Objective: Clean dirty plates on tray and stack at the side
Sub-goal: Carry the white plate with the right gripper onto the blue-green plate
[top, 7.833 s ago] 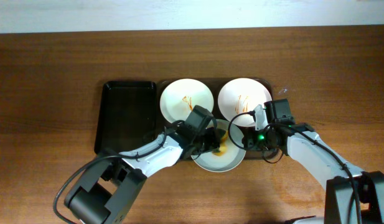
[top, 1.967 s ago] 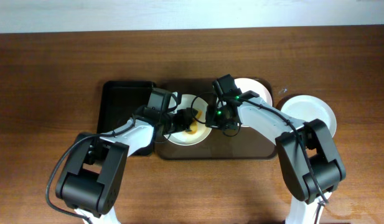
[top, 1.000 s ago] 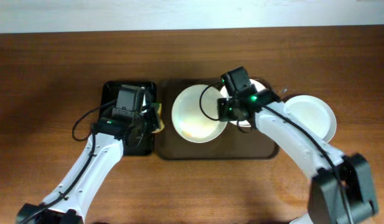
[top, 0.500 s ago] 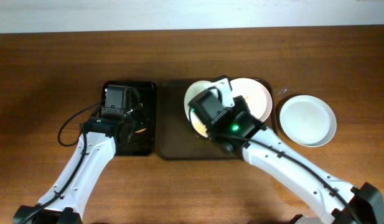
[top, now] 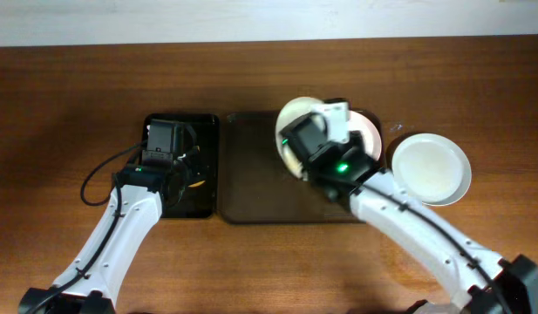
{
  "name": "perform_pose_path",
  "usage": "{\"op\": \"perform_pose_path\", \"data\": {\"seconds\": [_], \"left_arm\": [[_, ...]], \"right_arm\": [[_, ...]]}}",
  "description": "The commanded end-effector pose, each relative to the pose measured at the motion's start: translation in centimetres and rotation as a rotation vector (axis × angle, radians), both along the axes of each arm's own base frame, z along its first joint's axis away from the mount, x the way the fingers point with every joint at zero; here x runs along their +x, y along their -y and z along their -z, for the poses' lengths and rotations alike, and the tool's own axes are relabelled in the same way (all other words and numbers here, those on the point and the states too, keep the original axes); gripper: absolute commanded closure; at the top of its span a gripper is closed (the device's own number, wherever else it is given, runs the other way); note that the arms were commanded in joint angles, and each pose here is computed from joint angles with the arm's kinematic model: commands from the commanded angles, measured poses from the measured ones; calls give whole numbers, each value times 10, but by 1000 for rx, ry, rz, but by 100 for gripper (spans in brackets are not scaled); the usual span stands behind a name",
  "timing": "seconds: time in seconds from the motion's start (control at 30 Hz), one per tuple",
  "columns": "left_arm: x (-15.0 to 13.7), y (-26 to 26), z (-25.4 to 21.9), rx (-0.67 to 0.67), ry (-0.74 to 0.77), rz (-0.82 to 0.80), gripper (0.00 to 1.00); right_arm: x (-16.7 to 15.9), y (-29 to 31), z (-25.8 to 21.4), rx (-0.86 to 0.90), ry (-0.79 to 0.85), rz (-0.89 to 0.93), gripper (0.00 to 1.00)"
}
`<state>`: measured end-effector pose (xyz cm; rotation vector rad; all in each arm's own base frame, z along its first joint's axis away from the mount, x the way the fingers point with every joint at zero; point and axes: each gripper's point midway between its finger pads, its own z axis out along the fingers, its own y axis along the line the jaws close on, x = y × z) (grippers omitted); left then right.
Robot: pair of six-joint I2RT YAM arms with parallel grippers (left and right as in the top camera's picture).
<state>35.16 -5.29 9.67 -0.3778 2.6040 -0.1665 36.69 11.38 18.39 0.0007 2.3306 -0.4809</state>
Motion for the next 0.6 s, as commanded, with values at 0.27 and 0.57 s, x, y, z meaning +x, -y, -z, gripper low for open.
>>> {"op": "perform_pose_path", "data": {"seconds": [0.27, 0.57], "left_arm": [[-1, -4, -4, 19, 12, 4, 100], [-1, -4, -3, 19, 9, 4, 100]], "right_arm": [[8, 139, 35, 551, -161, 376, 96], [-43, 257, 55, 639, -189, 738, 96]]}}
